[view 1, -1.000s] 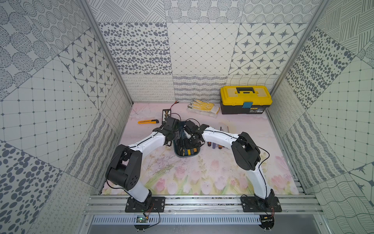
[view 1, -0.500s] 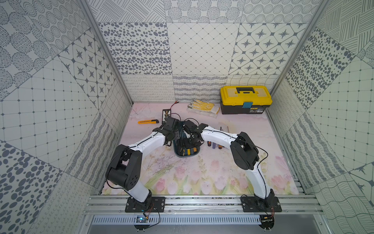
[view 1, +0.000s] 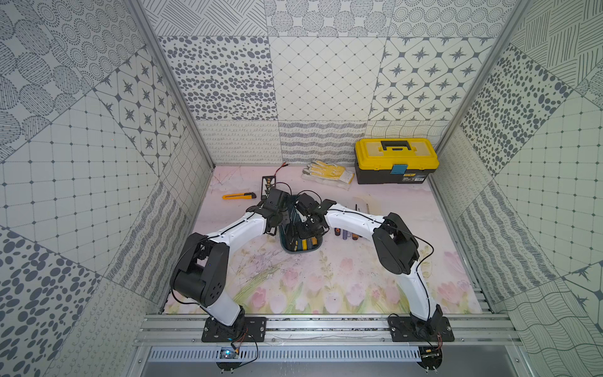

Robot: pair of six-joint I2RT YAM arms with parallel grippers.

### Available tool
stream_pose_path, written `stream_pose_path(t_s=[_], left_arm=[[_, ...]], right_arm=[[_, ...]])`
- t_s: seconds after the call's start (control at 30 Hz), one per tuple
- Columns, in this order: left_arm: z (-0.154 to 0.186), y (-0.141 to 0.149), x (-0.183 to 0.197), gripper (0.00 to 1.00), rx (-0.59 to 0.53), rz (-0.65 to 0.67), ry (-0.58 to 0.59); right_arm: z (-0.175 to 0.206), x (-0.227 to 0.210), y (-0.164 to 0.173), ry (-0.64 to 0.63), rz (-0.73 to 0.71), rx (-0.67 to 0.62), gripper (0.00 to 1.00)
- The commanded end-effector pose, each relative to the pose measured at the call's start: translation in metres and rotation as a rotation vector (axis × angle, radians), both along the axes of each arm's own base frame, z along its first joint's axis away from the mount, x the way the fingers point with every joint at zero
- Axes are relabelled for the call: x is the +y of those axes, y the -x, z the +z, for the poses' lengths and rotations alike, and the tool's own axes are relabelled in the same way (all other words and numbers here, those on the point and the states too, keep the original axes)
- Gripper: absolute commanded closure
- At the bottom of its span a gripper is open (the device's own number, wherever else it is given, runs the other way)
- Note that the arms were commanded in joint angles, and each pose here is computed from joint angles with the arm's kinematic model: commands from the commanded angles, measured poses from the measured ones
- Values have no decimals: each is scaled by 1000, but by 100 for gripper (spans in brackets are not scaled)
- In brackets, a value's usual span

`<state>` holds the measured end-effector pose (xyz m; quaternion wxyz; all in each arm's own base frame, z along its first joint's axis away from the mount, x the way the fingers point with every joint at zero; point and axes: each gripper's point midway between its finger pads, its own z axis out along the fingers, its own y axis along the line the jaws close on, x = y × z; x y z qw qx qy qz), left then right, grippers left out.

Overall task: Take out the screwdriver from the storage box
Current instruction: Pick up the screwdriver from the storage box.

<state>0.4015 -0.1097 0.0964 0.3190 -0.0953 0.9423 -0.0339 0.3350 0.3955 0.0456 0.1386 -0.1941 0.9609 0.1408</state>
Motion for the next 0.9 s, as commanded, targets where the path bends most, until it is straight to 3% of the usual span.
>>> stream_pose_path(t_s=[0.0,0.47,0.67,0.87], left_arm=[[18,-12,-1,100,-89,17,27],[14,-13,0,100,-79,18,16],[14,-13,0,100,-78,18,16],[15,-11,1,100,-83,23,18]], right_arm=[[40,10,-13,-77,9,-111,100],[89,-11,-32,-112,-28,-248,100],[119,-53,-51,-110,-70,-311,100],[129,-124,-70,-46,-168,-345,100]])
